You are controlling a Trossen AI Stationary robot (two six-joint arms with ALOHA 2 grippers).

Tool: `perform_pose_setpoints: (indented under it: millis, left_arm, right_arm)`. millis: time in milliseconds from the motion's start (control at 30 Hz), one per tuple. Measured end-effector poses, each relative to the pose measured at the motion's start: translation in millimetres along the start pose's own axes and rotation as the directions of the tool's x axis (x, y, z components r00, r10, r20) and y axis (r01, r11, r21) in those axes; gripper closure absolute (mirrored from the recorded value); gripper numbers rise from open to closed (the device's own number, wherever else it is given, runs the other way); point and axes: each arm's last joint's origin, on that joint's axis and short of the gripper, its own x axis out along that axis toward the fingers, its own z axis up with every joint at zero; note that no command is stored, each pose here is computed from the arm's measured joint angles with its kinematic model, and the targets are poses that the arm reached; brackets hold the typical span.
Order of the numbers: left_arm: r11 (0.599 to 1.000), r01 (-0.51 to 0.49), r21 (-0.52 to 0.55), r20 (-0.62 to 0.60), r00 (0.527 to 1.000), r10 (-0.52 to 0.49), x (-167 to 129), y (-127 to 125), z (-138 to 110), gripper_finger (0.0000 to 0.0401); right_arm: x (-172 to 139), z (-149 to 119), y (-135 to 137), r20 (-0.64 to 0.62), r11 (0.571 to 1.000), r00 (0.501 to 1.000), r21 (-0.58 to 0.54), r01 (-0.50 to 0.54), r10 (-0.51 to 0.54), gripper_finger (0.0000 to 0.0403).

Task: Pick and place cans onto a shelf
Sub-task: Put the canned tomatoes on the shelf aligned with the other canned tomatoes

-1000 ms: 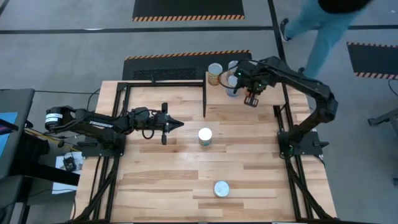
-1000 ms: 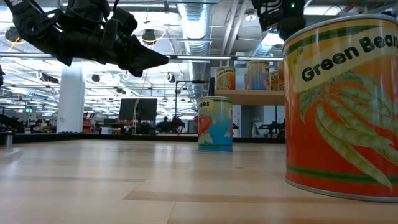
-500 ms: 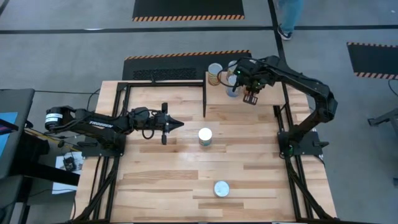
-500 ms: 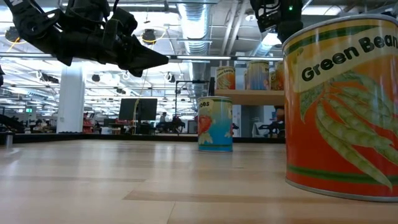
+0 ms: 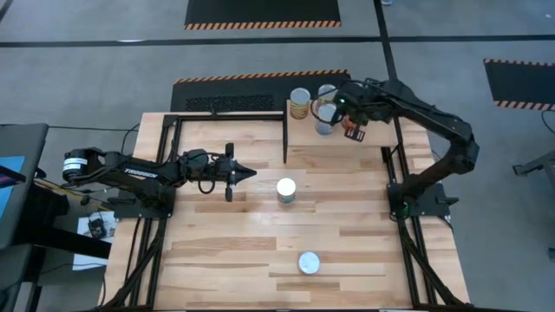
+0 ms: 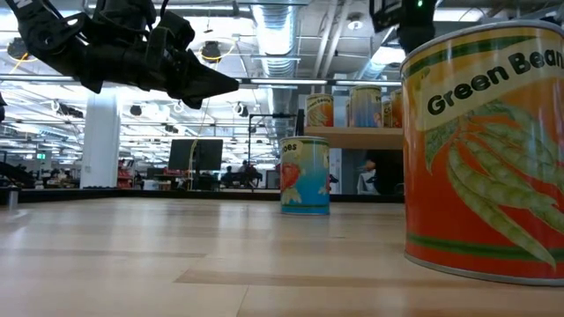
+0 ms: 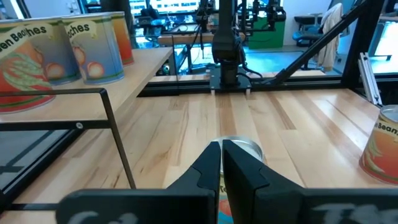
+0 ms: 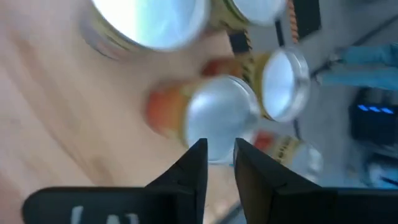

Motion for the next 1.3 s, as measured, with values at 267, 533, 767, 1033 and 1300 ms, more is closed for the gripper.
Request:
perform_pose_setpoints:
  millis: [267,533,767,1033,1300]
  left_arm:
    - [1.000,0.007,0.027,-0.032,0.999,-0.006,0,0,-3,0.0392]
    - [0.998,0.028,0.053,-0.037,0.999,-0.026,0,-1,-4,0.0392]
    - [0.998,0.022,0.065,-0.038,0.999,-0.020,0,2,-4,0.0392]
    - [1.000,0.008,0.028,-0.056,0.998,-0.006,-2,10,-6,0.0392]
    - [1.000,0.008,0.019,-0.068,0.998,-0.007,-2,10,-8,0.0392]
  right_arm:
    - [-23,-28,37,0.415,0.984,0.900,0.054,-0.169,0.132,0.0392]
    - [-12,-34,128,0.667,0.906,0.640,-0.131,-0.403,0.382,0.0391]
    - [-1,-4,190,0.691,0.864,0.549,-0.236,-0.445,0.471,0.0368]
    - [26,30,231,0.599,0.860,0.629,-0.238,-0.452,0.496,0.0300]
    - [42,42,250,0.494,0.862,0.707,-0.267,-0.431,0.507,0.0244]
